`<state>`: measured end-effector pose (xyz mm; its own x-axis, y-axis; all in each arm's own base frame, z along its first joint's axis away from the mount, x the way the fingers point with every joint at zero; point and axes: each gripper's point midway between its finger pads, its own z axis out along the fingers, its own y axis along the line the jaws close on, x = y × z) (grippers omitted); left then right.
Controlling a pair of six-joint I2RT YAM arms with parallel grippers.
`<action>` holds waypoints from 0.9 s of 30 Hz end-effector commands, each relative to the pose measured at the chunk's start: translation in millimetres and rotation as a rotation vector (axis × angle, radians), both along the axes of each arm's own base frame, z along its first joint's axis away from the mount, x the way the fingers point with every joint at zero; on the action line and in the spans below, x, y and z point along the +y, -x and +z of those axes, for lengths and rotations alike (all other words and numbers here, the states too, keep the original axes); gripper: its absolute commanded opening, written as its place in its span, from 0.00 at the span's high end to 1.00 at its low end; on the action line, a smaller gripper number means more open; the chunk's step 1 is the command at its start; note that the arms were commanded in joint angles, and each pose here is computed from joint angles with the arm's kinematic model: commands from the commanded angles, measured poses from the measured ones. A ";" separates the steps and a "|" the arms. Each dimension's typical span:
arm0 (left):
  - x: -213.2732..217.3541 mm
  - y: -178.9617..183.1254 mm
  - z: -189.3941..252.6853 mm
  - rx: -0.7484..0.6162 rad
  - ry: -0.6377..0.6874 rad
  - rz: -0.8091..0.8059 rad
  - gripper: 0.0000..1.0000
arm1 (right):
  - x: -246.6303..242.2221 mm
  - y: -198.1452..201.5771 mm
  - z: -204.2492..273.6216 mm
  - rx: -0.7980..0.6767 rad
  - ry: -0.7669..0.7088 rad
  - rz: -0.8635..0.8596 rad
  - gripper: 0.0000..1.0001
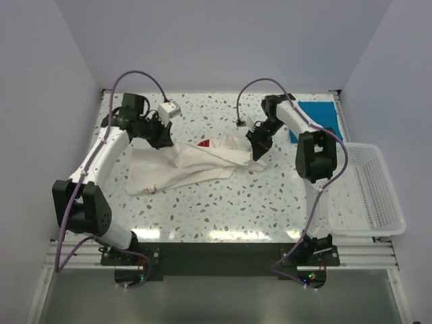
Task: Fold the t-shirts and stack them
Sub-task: Flatten the tshirt out
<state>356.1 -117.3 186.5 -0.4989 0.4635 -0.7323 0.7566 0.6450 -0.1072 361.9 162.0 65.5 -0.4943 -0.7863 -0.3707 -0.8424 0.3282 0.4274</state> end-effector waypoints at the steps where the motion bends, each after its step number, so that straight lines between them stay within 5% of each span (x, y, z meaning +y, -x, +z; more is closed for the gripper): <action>1: -8.8 4.8 -25.5 0.065 -0.042 0.068 1.00 | -14.9 56.4 12.2 0.260 0.061 -0.004 1.00; 9: -42.0 46.7 -82.1 0.200 -0.179 -0.113 1.00 | -22.3 56.9 2.1 0.267 0.110 0.009 1.00; 13: -49.8 83.4 -81.2 0.263 -0.182 -0.352 0.74 | -23.4 57.2 0.7 0.279 0.116 0.007 1.00; 14: -52.4 79.9 -65.0 0.240 -0.107 -0.375 0.61 | -23.7 57.5 0.9 0.279 0.117 0.007 1.00; 17: -34.9 60.6 -36.9 0.155 -0.043 -0.377 0.48 | -26.5 59.2 2.1 0.271 0.129 0.019 1.00; 21: 5.8 -3.5 -11.2 0.120 0.024 -0.297 0.45 | -30.6 64.6 2.4 0.272 0.143 0.028 1.00; 22: 9.1 -6.3 -12.9 0.132 0.016 -0.308 0.39 | -30.2 65.4 5.1 0.267 0.139 0.027 1.00; 27: 19.3 -25.9 -31.8 0.016 -0.020 -0.410 0.37 | -27.6 69.3 6.5 0.271 0.133 0.009 1.00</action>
